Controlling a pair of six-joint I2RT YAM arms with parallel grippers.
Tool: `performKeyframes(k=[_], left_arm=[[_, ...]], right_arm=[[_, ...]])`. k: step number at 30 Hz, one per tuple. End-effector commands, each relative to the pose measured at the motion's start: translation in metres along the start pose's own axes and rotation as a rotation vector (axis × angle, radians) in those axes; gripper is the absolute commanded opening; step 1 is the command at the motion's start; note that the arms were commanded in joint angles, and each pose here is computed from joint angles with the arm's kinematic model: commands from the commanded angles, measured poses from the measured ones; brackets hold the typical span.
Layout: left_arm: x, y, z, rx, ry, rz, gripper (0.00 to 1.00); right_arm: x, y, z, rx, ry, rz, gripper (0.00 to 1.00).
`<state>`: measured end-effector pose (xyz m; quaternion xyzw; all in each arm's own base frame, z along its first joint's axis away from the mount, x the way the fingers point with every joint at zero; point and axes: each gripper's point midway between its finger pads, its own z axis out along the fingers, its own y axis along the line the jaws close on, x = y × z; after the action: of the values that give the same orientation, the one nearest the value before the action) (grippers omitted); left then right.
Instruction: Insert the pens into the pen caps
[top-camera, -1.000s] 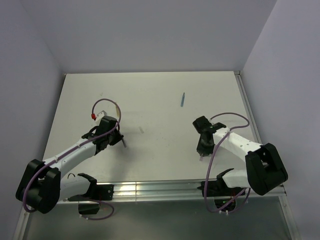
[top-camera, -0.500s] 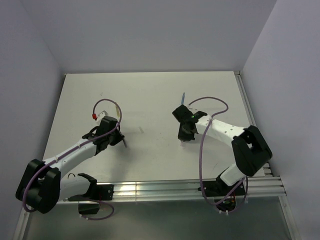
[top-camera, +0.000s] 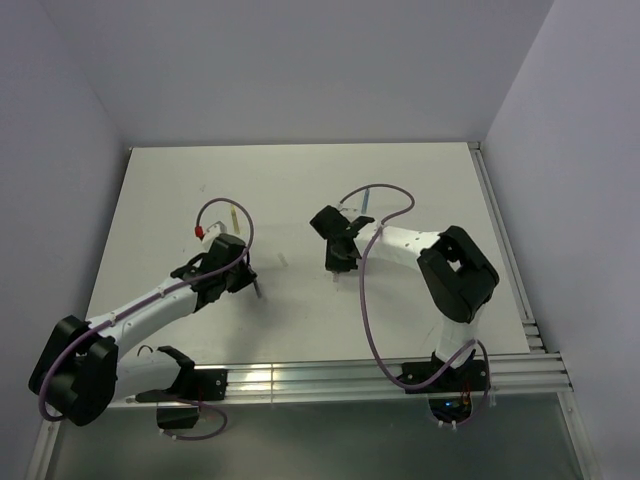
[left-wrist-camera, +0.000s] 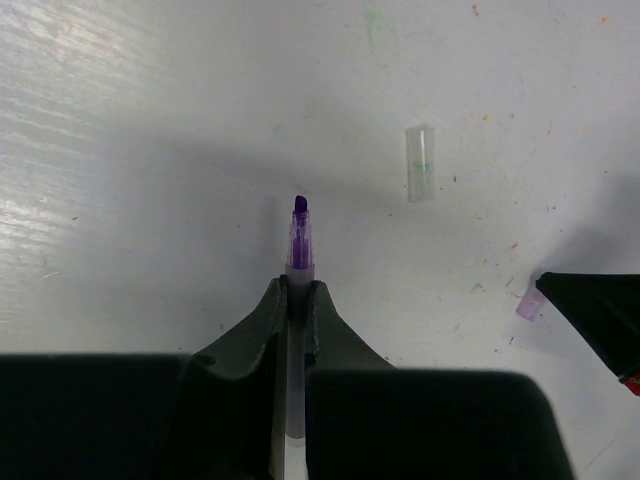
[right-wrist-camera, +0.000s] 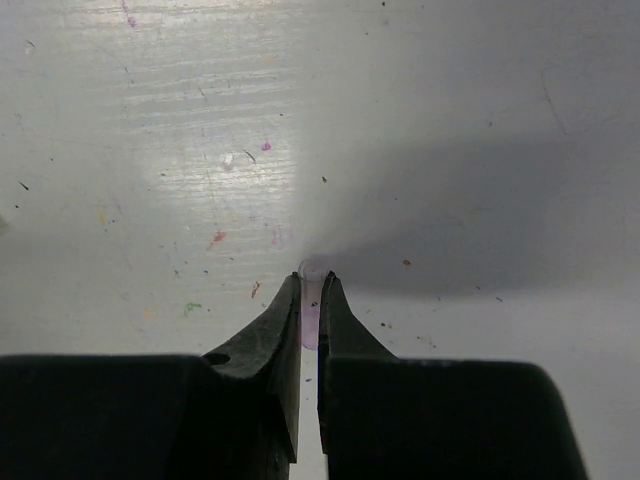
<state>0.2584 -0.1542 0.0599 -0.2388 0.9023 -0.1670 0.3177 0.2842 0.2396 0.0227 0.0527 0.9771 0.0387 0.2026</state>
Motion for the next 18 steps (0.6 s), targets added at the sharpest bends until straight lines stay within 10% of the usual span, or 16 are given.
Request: performKeyframes(k=[1,9,18], left_arm=[[-0.013,-0.022,-0.006,0.036,-0.048,0.001,0.00],[-0.016,-0.042,-0.012,0.077,-0.058,0.034,0.00],[-0.032,-0.086,-0.036,0.241,-0.091,0.062,0.00]], right_arm=[[-0.009,0.009,0.006,-0.018,-0.042,-0.019,0.06],[-0.013,0.010,-0.003,-0.041,-0.067,-0.035,0.46],[-0.046,0.023,-0.090,-0.247,-0.230,-0.018,0.54]])
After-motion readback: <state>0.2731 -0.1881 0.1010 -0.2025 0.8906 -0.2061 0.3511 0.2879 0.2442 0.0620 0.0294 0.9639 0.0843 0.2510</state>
